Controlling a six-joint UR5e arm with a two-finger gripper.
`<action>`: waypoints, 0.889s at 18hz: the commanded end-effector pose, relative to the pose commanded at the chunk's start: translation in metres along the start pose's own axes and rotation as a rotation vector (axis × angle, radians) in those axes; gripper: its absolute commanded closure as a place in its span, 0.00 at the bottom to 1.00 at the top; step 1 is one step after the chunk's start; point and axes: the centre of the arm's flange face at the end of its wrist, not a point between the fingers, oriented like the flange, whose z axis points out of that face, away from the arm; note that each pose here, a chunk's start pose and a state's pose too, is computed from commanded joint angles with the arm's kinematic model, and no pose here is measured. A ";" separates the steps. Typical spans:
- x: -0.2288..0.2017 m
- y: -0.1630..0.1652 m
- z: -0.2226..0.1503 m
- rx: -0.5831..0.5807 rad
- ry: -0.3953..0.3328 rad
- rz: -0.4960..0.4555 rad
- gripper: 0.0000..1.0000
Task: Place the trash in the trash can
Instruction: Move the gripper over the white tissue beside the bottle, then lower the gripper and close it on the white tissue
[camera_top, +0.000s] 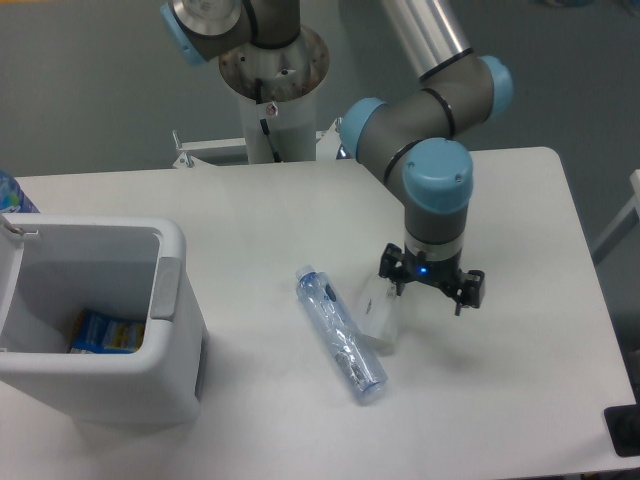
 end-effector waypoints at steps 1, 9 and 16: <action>0.007 0.004 0.002 -0.005 0.008 -0.003 0.00; 0.031 0.008 0.026 -0.017 0.034 0.008 0.00; 0.027 0.003 0.024 -0.006 0.028 0.016 0.18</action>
